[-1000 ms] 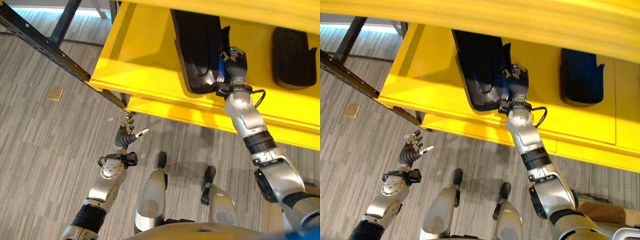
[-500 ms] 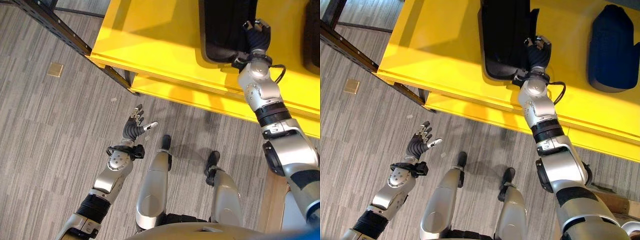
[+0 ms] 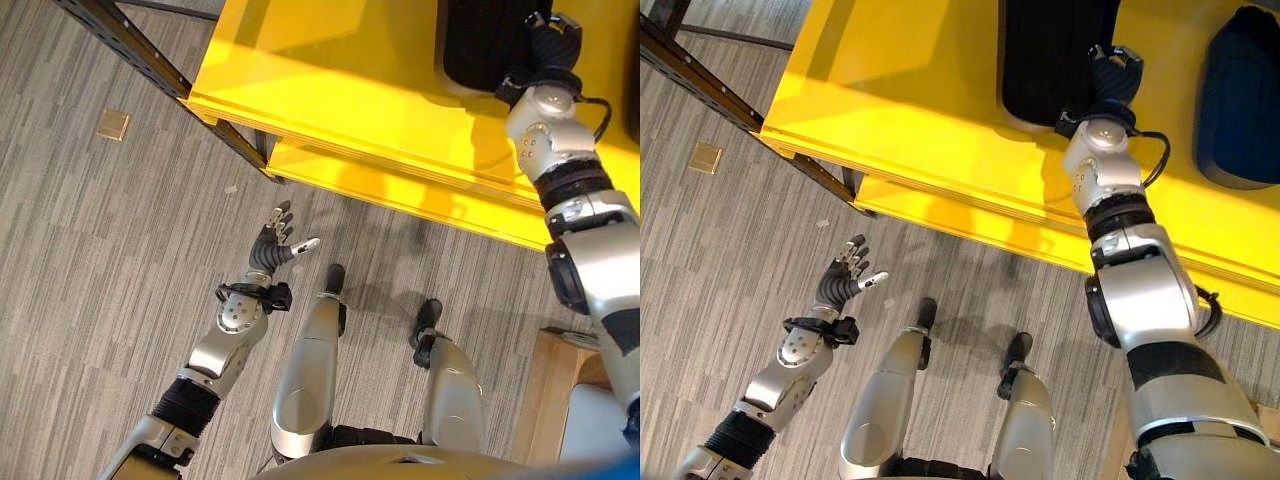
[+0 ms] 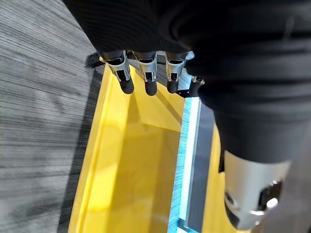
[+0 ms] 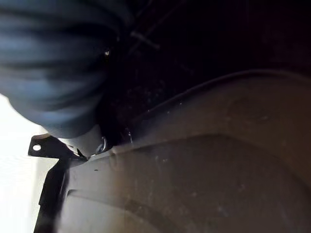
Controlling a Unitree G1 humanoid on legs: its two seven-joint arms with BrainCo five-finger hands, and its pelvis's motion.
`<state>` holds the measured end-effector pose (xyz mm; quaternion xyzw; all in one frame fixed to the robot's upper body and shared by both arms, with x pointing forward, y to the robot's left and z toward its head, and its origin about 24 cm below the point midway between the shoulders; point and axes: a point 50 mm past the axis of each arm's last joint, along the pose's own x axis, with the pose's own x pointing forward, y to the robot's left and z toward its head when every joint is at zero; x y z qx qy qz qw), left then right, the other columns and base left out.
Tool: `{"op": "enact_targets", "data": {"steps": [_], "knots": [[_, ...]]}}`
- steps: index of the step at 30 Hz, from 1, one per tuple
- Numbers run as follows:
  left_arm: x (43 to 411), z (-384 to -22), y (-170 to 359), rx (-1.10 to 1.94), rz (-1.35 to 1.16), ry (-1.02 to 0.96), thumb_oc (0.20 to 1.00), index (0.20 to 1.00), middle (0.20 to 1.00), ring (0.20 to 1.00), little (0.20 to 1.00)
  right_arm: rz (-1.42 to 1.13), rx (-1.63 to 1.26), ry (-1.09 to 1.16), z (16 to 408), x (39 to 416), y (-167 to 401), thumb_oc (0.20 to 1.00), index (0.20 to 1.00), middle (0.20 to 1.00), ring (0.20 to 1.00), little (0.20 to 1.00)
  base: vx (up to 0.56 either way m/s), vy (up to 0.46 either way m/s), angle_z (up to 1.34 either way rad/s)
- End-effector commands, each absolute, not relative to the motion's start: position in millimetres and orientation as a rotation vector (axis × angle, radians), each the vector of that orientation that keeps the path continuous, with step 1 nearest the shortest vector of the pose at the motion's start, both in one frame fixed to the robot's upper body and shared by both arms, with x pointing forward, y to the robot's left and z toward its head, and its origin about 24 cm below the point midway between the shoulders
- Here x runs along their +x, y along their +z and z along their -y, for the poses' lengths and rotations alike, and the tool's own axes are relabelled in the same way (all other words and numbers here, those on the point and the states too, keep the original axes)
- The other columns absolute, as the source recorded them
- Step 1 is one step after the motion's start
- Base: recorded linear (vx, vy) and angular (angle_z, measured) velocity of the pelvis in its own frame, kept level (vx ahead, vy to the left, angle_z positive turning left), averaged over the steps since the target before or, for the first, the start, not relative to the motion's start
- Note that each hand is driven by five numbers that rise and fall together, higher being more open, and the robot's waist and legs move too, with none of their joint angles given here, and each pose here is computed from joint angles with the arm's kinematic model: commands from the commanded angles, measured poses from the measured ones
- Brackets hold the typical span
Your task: Move parts from the plastic box to the shelf.
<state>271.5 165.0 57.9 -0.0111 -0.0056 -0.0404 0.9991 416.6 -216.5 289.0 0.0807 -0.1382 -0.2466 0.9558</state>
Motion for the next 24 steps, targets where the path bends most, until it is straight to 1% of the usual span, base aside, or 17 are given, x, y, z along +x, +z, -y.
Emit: {"op": "enact_targets", "data": {"steps": [1, 9, 20, 24], "knots": [[265.6, -162.7, 75.1, -0.053, 0.101, -0.122, 1.000, 1.000, 1.000, 1.000, 1.000, 0.453, 0.161, -0.517, 233.9, 403.1, 344.3, 0.200, 0.200, 0.200, 0.200, 0.200, 0.00, 0.000, 0.00], [267.7, -163.0, 77.4, -0.048, 0.106, -0.122, 1.000, 1.000, 1.000, 1.000, 1.000, 0.396, 0.162, -0.556, 244.4, 404.8, 338.1, 0.200, 0.200, 0.200, 0.200, 0.200, 0.00, 0.000, 0.00], [268.3, -163.0, 77.2, -0.047, 0.104, -0.121, 1.000, 1.000, 1.000, 1.000, 1.000, 0.370, 0.178, -0.547, 238.9, 408.0, 333.9, 0.200, 0.200, 0.200, 0.200, 0.200, 0.00, 0.000, 0.00], [269.0, -163.4, 77.7, -0.039, 0.102, -0.119, 1.000, 1.000, 1.000, 1.000, 1.000, 0.316, 0.233, -0.533, 229.7, 413.5, 321.1, 0.200, 0.200, 0.200, 0.200, 0.200, 0.00, 0.000, 0.00]]}}
